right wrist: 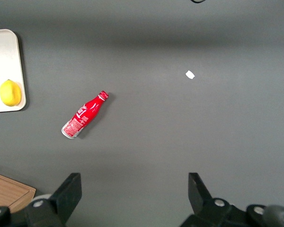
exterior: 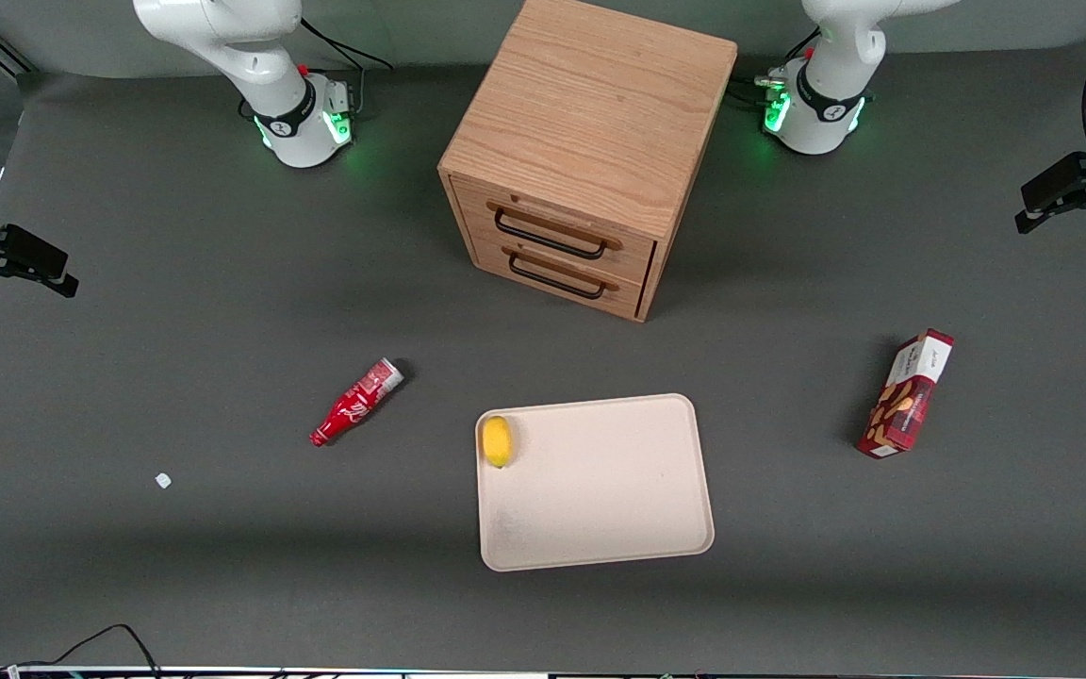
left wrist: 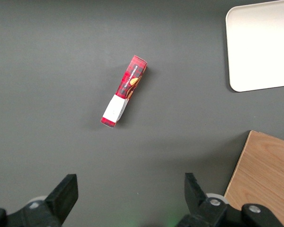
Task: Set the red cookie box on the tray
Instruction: 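Move the left gripper down over the red tartan cookie box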
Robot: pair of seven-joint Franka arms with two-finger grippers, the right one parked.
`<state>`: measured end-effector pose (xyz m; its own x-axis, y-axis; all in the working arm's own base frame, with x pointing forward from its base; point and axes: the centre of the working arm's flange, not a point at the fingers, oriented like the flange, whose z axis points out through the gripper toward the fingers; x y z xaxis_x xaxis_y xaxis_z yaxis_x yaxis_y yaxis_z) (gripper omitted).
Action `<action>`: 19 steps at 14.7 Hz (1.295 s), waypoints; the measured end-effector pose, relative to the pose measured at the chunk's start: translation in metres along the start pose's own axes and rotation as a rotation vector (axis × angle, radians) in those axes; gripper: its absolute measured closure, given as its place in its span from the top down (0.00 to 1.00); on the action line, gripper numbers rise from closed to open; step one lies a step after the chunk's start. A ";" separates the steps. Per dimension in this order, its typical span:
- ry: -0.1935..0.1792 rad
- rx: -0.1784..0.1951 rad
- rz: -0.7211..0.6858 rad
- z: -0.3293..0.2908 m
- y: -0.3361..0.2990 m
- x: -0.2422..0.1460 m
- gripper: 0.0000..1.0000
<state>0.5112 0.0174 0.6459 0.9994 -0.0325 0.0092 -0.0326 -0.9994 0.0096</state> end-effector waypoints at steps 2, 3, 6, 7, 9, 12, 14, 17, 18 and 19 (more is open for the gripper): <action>-0.004 0.000 0.000 0.002 0.000 0.000 1.00; -0.006 0.000 -0.001 0.003 0.000 0.000 1.00; -0.036 0.005 0.008 0.018 -0.002 0.005 1.00; -0.057 0.017 0.032 0.031 -0.003 0.010 1.00; -0.078 0.045 0.127 0.070 -0.006 0.024 1.00; -0.051 0.062 0.213 0.152 -0.010 0.044 1.00; -0.049 0.060 0.254 0.203 -0.013 0.050 1.00; -0.037 0.052 0.280 0.257 -0.017 0.061 1.00; -0.026 0.051 0.287 0.274 -0.017 0.064 1.00; -0.014 0.050 0.300 0.291 -0.019 0.067 1.00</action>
<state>0.5813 0.0309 0.3555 0.9451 -0.3266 -0.0095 -0.3267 -0.9442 -0.0412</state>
